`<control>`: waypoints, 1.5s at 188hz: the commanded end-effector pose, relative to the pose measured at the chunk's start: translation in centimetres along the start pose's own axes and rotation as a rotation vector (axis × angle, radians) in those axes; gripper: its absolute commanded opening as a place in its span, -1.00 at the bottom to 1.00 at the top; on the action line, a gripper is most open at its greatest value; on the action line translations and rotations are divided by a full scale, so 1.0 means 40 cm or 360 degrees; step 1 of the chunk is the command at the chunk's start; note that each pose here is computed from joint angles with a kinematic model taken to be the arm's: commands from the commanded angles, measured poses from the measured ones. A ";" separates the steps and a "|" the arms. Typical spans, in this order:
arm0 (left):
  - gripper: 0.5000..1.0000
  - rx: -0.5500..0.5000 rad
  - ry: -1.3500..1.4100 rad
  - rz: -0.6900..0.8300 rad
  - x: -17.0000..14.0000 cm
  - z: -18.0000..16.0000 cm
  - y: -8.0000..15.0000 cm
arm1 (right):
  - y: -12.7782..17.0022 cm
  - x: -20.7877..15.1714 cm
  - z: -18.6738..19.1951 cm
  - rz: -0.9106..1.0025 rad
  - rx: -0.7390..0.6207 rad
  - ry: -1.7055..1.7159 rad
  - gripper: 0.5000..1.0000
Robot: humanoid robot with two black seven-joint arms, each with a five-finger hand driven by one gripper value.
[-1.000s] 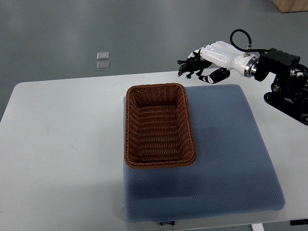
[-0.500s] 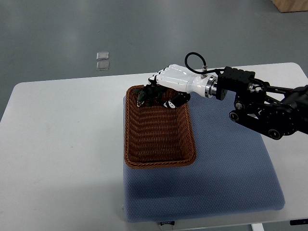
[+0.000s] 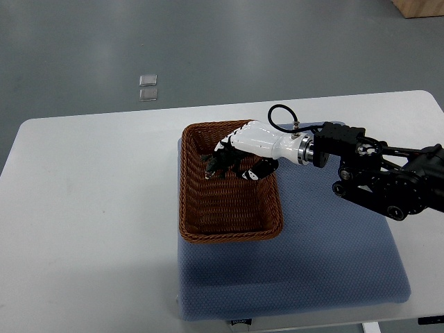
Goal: Place crocodile in brown basket with right hand
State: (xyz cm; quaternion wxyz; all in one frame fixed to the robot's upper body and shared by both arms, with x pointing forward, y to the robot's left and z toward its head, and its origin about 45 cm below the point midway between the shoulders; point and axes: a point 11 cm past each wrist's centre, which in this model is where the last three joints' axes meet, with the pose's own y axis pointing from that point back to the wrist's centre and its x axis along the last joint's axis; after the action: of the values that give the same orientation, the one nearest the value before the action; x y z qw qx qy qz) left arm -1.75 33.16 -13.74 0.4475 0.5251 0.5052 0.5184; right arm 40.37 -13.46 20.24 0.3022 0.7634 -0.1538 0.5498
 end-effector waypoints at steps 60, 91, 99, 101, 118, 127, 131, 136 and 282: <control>1.00 0.0000 -0.0001 0.0000 0.000 0.000 0.000 | 0.018 -0.002 0.024 0.0034 -0.0042 0.0005 0.46; 1.00 0.0000 -0.0001 0.0003 0.001 0.000 0.000 | 0.033 0.015 0.046 0.0080 -0.0082 -0.0014 0.52; 1.00 0.0000 -0.0001 0.0000 0.000 0.000 0.000 | 0.039 0.023 0.055 0.0102 -0.0098 -0.0019 0.53; 1.00 0.0000 -0.0001 0.0000 0.000 0.000 0.000 | 0.041 0.028 0.059 0.0110 -0.0107 -0.0020 0.52; 1.00 0.0000 0.0001 0.0000 0.000 0.000 0.000 | 0.052 0.059 0.081 0.0221 -0.0159 -0.0118 0.53; 1.00 0.0000 -0.0001 0.0000 0.000 0.000 0.000 | 0.065 0.069 0.101 0.0290 -0.0206 -0.0213 0.52; 1.00 0.0000 0.0001 0.0000 0.000 0.000 0.000 | 0.069 0.073 0.107 0.0319 -0.0221 -0.0254 0.52; 1.00 0.0000 -0.0001 0.0000 0.000 0.000 0.000 | 0.073 0.082 0.115 0.0354 -0.0238 -0.0298 0.52; 1.00 0.0000 0.0001 0.0000 0.000 0.000 0.000 | 0.335 0.116 0.394 0.1207 -0.0634 -0.1742 0.58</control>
State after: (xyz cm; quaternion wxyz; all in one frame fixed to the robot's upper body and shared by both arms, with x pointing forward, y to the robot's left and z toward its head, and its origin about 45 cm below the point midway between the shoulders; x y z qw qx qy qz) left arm -1.75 33.17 -13.74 0.4475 0.5253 0.5050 0.5184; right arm 46.33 -31.69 25.78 0.1280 0.7566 -0.6204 0.1620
